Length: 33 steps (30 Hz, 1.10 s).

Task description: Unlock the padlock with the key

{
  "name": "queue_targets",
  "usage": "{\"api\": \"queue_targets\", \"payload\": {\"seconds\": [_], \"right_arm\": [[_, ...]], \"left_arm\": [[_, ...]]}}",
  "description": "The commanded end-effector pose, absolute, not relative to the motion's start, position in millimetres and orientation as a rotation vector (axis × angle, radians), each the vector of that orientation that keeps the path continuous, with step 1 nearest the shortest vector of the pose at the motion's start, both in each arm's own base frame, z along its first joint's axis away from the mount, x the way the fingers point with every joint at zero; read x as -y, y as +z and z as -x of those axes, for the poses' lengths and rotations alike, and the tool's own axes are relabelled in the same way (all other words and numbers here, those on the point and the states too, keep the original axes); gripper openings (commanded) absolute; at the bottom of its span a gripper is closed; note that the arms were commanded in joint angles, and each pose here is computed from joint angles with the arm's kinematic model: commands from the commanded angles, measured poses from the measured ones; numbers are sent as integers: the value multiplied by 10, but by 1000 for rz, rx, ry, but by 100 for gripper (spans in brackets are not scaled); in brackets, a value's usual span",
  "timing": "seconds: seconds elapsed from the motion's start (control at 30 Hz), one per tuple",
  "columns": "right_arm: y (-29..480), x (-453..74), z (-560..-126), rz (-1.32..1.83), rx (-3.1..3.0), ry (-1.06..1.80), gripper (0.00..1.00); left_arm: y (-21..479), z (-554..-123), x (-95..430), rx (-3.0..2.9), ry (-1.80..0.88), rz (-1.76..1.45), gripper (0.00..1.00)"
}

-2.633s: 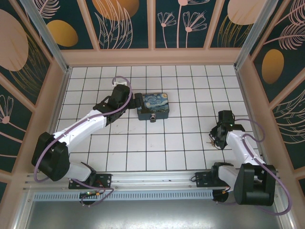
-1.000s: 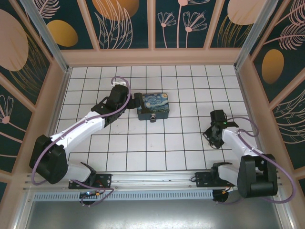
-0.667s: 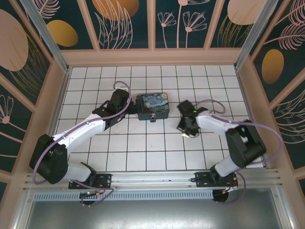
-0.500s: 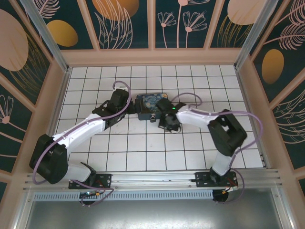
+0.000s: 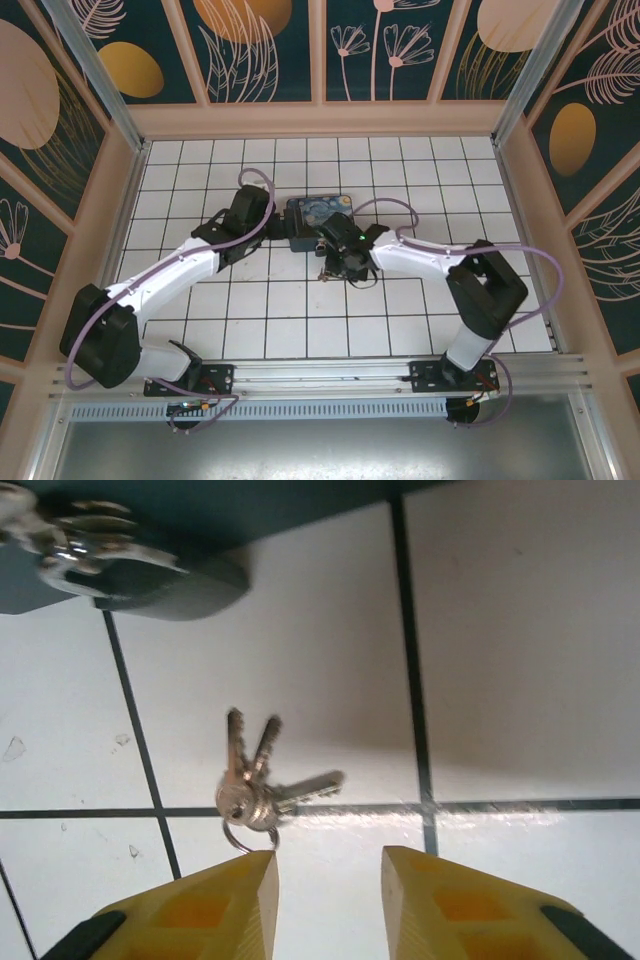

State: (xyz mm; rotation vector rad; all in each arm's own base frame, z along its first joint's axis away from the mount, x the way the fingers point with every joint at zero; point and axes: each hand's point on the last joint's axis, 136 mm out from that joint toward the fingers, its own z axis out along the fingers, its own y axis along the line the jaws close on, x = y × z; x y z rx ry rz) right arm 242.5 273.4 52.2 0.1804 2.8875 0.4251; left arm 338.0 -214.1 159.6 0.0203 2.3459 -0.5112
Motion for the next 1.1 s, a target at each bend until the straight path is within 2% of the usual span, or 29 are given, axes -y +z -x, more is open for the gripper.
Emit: {"api": "queue_targets", "payload": {"seconds": [0.0, 0.13, 0.27, 0.43, 0.7, 1.07], "right_arm": [[478, -2787, -2356, -317, -2872, 622, 28], [353, -2626, -2350, -421, -2853, 626, 28], [396, -2311, -2484, -527, -2777, 673, 28], [379, -2018, -2556, -585, -2746, 684, 27], [315, -1761, -2550, -654, -2710, 700, 27], [358, -1705, -2596, -641, -2686, 727, 27]], "left_arm": [[1365, -3021, 2340, -2437, -645, -120, 89], [1240, -2607, 2750, -2466, -804, -298, 83], [923, -2412, 2975, -2540, -751, -440, 77], [749, -2519, 3087, -2540, -666, -528, 77], [792, -2716, 3449, -2500, -743, -590, 77], [355, -2628, 3522, -2599, -692, -640, 77]]}}
